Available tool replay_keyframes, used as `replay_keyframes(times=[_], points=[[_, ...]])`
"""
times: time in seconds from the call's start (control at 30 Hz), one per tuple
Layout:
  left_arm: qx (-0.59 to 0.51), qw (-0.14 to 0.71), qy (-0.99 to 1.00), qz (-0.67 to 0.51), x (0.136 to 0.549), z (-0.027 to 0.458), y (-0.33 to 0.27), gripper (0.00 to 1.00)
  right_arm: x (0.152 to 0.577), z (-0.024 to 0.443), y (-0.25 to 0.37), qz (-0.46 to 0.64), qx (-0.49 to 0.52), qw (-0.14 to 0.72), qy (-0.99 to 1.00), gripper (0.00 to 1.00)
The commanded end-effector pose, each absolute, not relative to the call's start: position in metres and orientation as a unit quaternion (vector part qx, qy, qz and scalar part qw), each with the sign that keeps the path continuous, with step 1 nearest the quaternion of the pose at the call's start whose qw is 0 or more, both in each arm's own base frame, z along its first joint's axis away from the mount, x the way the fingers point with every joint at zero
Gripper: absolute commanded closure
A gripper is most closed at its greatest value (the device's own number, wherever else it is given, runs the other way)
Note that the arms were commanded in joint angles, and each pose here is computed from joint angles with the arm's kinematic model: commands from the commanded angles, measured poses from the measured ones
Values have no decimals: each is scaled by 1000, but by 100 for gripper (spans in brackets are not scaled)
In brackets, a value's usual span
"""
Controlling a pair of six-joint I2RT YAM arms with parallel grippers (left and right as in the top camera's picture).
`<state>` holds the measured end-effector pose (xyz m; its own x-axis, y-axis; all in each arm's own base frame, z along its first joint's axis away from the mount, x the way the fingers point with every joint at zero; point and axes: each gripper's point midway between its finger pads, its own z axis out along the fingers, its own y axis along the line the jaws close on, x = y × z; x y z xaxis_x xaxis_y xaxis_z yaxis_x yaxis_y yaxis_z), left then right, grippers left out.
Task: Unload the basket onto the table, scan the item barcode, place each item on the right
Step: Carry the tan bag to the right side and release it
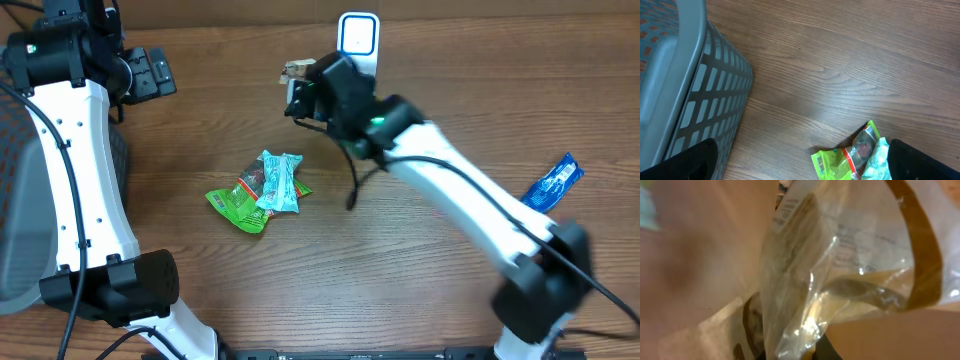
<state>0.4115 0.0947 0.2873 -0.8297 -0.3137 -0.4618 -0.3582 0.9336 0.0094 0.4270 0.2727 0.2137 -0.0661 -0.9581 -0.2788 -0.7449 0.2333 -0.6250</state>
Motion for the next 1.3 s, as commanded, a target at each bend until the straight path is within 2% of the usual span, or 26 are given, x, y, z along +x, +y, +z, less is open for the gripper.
replay_keyframes(times=[0.0, 0.13, 0.2, 0.5, 0.63, 0.87, 1.0, 1.17, 1.2, 1.23, 1.27], points=[[-163, 230, 958, 47, 414, 285, 91, 0, 384, 253, 298, 80, -553, 368, 743, 96], [-163, 230, 958, 47, 414, 285, 91, 0, 359, 272, 273, 202, -520, 337, 759, 96], [-163, 230, 958, 47, 414, 285, 91, 0, 360, 275, 249, 233, -485, 323, 779, 96], [-163, 230, 958, 47, 414, 285, 91, 0, 410, 244, 88, 266, -86, 240, 930, 96], [-163, 230, 958, 47, 414, 285, 91, 0, 406, 208, 29, 261, 29, 207, 942, 96], [-163, 230, 958, 47, 414, 285, 91, 0, 387, 120, -65, 193, 230, 173, 938, 96], [-163, 230, 958, 47, 414, 285, 91, 0, 375, 90, -93, 144, 271, 170, 936, 96], [-163, 230, 958, 47, 414, 285, 91, 0, 365, 81, -112, 85, 284, 159, 942, 95], [-163, 230, 958, 47, 414, 285, 91, 0, 364, 81, -111, 86, 284, 157, 942, 86], [-163, 230, 958, 47, 414, 285, 91, 0, 364, 81, -110, 88, 284, 156, 942, 71], [-163, 230, 958, 47, 414, 285, 91, 0, 364, 81, -109, 90, 284, 156, 942, 47]])
